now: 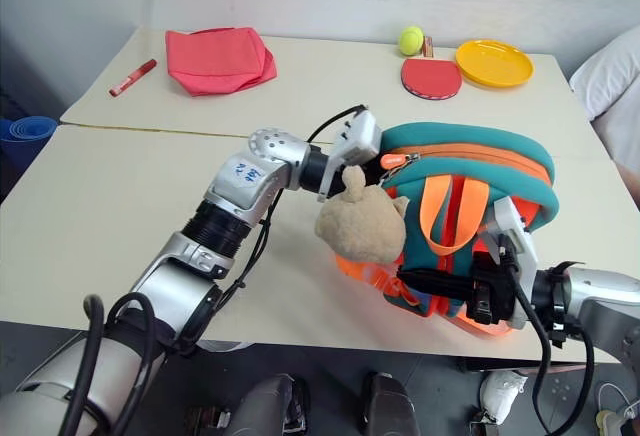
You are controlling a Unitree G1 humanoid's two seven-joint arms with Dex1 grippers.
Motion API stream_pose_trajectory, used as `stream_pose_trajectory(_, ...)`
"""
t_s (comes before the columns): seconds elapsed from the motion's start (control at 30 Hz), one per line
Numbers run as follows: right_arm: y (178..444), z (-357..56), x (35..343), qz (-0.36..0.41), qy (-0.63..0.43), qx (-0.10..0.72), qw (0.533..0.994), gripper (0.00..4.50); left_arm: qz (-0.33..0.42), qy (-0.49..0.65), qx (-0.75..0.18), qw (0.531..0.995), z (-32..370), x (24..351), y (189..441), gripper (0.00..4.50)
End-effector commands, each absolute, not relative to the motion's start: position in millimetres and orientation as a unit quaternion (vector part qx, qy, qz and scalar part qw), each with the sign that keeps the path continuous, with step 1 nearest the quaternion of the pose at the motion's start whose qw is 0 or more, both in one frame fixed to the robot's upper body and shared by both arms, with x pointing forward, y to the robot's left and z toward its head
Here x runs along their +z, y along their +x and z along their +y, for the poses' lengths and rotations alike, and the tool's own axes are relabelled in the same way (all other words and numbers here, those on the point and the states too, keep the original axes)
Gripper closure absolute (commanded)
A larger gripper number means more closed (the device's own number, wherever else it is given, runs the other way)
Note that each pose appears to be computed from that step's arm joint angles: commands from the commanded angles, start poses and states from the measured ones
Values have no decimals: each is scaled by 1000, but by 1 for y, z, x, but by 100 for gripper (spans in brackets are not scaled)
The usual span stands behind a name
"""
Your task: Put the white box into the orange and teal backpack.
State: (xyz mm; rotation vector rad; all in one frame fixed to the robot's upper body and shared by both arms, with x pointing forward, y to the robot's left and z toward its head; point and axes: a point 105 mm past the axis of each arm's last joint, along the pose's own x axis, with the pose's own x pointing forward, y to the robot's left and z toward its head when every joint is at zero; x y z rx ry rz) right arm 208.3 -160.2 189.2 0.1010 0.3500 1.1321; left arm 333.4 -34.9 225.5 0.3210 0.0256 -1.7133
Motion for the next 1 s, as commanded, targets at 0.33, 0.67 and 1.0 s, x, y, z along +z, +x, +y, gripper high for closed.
stream_pose_trajectory(0.33,214,-164,190,143,35,516,844,450,-106,139,-781,600,74,262,319,1)
stream_pose_trajectory(0.67,219,-163,189,144,38,519,842,450,-193,155,-778,577,34,257,270,1)
stream_pose_trajectory(1.0,222,-160,193,123,51,520,843,450,-255,183,-725,613,-2,235,284,88)
